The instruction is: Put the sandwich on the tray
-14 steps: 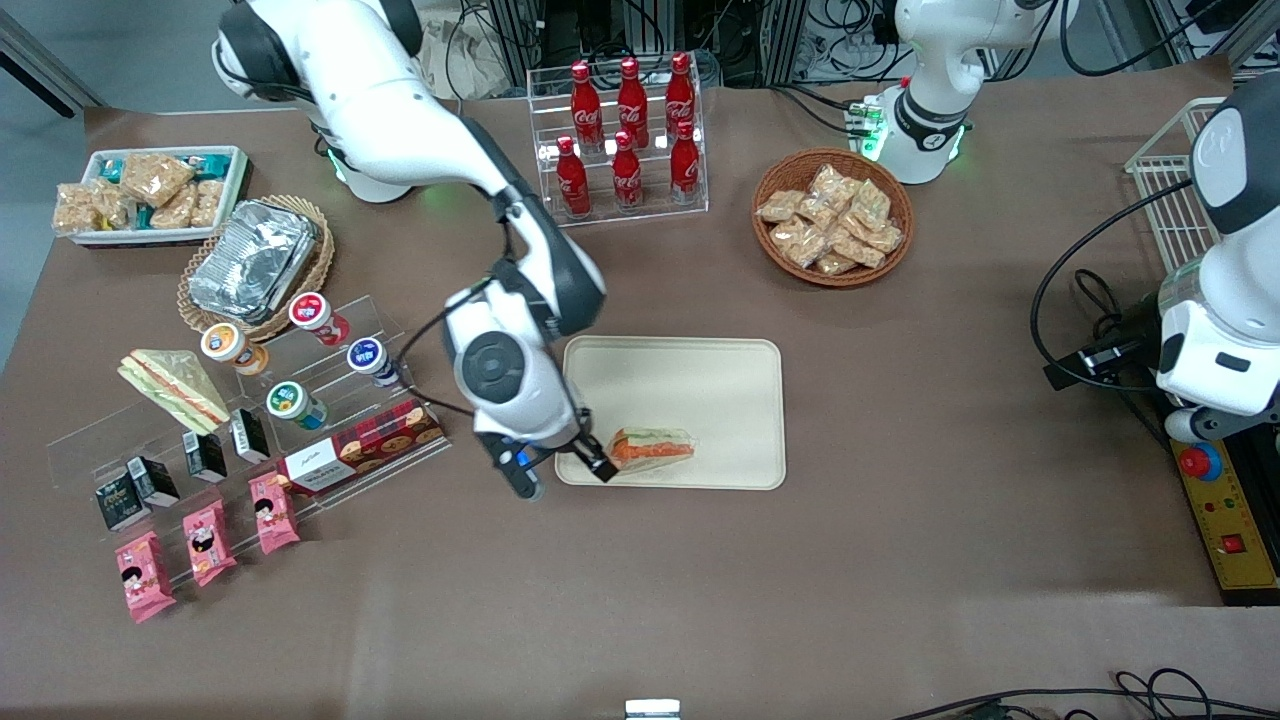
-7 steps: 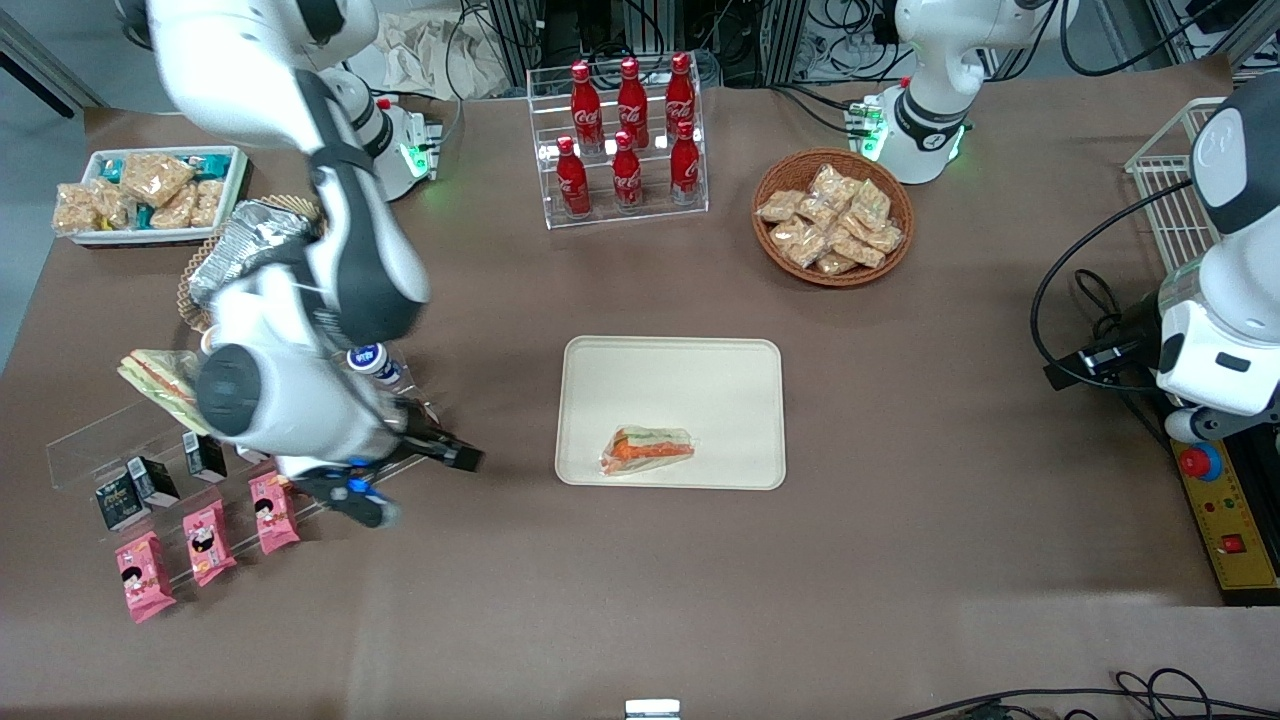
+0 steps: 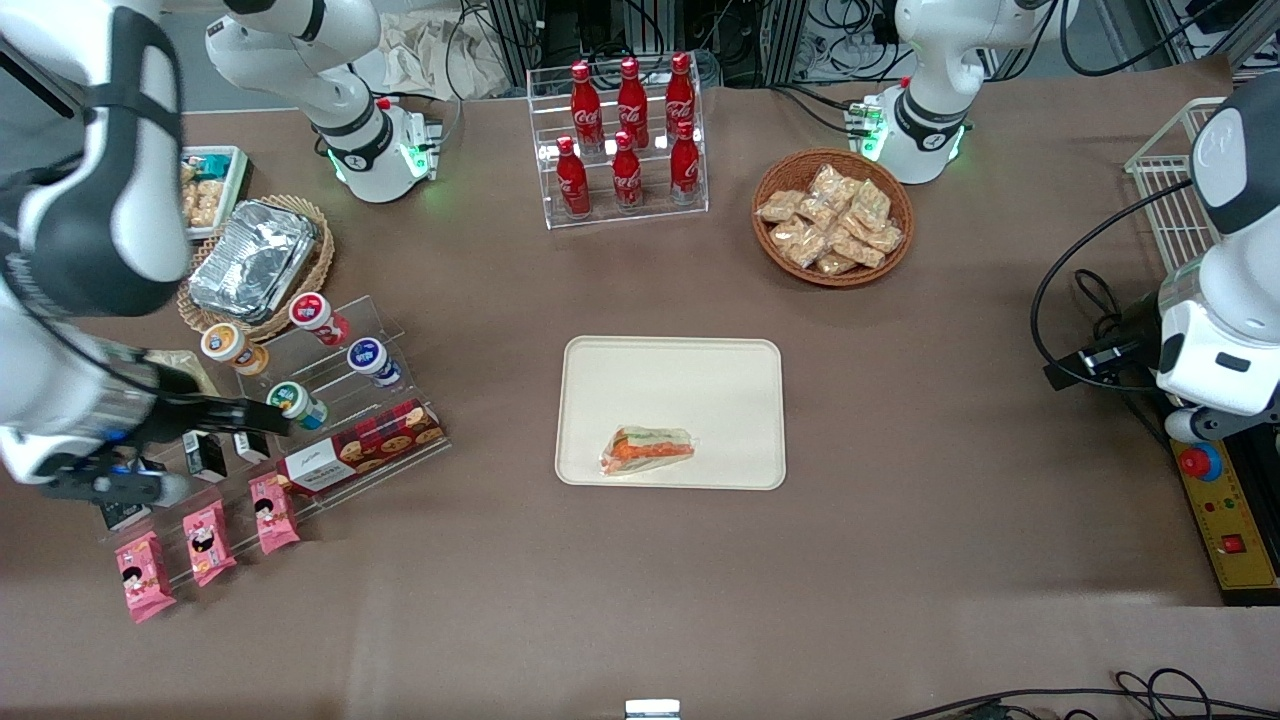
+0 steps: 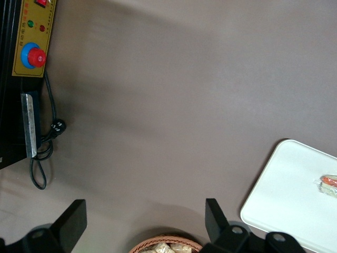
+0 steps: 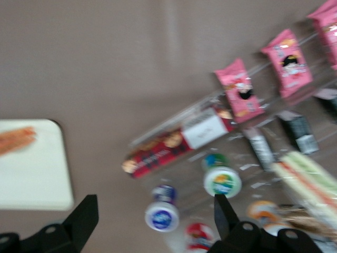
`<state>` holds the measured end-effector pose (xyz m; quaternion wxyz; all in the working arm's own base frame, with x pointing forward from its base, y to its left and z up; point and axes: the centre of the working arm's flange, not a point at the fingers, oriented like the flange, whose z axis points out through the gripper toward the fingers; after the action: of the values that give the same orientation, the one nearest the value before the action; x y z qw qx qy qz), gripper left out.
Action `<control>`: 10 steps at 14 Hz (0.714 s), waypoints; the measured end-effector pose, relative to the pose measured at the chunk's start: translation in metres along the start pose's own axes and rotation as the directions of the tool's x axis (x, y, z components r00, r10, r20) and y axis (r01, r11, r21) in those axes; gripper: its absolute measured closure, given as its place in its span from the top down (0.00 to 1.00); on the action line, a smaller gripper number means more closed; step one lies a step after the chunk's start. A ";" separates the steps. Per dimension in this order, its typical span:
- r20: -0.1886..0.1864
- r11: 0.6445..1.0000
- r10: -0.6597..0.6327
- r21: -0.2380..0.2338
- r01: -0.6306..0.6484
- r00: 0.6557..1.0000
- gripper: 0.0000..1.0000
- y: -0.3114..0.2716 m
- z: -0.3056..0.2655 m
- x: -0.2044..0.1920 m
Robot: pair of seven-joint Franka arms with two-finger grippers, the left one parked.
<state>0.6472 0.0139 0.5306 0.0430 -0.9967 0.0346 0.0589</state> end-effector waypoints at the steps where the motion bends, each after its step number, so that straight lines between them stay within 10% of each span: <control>1: 0.004 1.000 -0.017 -0.004 0.017 1.000 0.98 0.017 -0.004 -0.002; 10: 0.020 0.992 -0.129 -0.009 0.129 0.991 0.99 0.083 -0.009 -0.022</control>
<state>0.6204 -0.0677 0.5356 0.0419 -0.9965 -0.0306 0.0656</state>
